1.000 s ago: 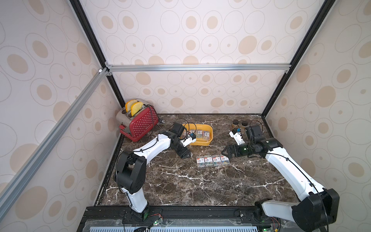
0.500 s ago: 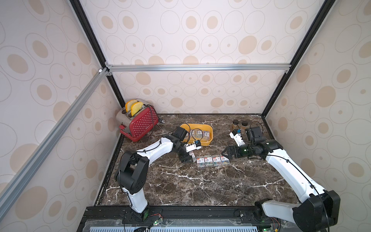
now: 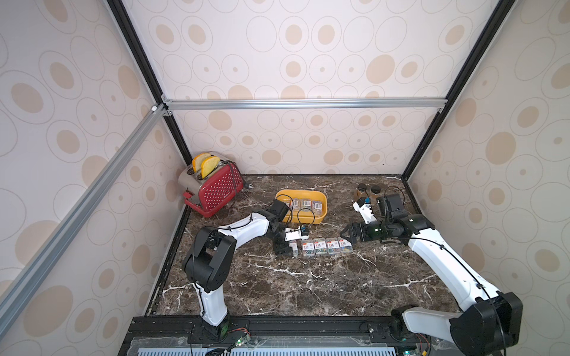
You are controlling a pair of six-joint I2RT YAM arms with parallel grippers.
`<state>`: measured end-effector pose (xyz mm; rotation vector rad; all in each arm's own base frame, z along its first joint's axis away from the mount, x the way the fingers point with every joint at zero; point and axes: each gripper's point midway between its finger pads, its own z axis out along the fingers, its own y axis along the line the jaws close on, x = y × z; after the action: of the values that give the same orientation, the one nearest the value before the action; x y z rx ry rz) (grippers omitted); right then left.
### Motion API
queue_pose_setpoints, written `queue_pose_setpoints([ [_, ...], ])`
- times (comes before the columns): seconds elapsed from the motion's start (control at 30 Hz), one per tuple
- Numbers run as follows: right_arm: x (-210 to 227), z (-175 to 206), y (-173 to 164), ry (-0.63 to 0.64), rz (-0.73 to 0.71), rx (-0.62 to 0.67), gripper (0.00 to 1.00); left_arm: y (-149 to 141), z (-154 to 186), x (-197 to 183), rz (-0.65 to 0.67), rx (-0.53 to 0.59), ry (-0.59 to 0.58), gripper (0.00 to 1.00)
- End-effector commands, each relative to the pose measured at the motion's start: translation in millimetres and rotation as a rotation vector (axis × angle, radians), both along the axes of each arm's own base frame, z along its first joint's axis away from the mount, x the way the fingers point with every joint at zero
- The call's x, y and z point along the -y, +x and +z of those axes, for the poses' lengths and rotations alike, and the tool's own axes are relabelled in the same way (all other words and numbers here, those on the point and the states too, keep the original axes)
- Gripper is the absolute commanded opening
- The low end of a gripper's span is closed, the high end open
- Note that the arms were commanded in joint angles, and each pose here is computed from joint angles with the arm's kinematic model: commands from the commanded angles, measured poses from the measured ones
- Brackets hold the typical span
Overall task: Take the paper clips out of the storage box
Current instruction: Place the boxed paper clips at the center of the board.
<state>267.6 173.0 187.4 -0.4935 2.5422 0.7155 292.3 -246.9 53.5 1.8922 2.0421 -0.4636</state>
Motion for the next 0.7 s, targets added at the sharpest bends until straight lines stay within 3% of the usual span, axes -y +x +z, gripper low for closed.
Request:
queue_pose_setpoints([
  [0.0, -2, -1, -1, 0.009, 0.0, -0.005, 0.97, -2, 7, 6, -0.054, -0.001, 0.0, 0.35],
  [0.67, -5, 1, 3, 0.007, 0.024, 0.0, 0.96, 4, -11, 22, -0.094, -0.014, 0.062, 0.44],
])
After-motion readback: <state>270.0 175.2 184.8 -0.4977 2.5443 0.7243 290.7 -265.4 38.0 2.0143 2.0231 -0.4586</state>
